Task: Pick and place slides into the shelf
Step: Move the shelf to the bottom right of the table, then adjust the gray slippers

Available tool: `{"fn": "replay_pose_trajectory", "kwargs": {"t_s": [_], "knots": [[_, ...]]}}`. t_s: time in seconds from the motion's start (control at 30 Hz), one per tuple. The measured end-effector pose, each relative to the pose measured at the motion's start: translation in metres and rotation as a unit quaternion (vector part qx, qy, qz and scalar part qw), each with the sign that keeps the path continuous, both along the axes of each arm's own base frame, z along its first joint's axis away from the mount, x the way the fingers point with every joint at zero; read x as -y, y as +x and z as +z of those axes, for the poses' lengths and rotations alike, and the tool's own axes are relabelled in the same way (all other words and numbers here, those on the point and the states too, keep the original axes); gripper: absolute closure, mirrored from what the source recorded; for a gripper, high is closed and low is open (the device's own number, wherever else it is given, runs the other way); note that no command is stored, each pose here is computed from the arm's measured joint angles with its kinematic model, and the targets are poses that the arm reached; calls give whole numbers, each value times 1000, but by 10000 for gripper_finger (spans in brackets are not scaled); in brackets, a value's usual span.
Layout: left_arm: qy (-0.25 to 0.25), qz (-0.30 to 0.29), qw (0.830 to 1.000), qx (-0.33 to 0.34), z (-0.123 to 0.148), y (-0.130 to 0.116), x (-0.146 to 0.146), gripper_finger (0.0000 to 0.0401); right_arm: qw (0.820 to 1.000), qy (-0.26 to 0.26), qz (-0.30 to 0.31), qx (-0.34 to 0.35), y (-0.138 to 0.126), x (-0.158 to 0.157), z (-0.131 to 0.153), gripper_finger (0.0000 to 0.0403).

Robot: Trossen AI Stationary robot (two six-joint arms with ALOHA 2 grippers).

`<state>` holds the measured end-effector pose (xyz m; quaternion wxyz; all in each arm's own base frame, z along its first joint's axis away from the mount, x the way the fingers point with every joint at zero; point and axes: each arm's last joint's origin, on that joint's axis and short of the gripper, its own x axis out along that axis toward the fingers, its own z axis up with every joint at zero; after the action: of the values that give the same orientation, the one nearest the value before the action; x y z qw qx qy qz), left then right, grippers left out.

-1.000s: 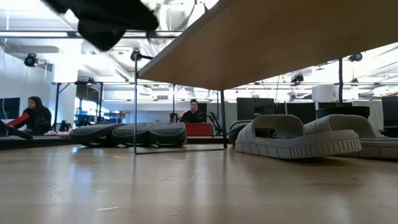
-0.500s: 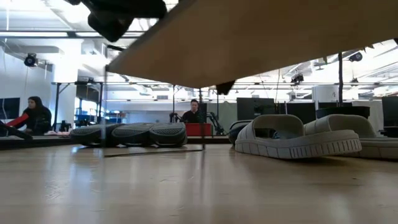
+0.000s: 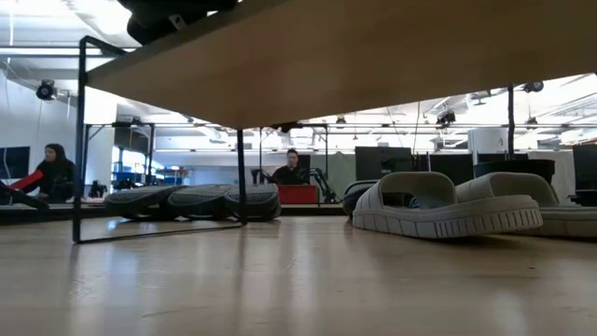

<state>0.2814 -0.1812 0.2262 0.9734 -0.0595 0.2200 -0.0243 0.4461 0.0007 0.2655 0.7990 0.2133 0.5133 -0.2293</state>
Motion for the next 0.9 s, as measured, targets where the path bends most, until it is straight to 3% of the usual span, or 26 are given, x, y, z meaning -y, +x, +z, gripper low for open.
{"fn": "replay_pose_trajectory", "kwargs": {"t_s": [0.23, 0.37, 0.5, 0.7, 0.9], "knots": [[5, -5, 1000, 16, -1, 5, 0, 383, 999, 5, 49, -13, 1, -8, 8, 330], [-1, -13, 999, 32, -5, 13, 0, 383, 998, 29, 46, 11, 0, -18, 24, 331], [-1, -2, 999, 36, -7, 17, -2, 383, 998, 39, 31, -34, -11, -29, 24, 330], [-4, -14, 999, 33, -7, 17, -1, 383, 997, 2, -19, -71, -24, -49, 25, 330], [-11, -25, 999, 36, -3, 14, 2, 383, 982, -35, -132, -133, -59, -47, 40, 330]]}}
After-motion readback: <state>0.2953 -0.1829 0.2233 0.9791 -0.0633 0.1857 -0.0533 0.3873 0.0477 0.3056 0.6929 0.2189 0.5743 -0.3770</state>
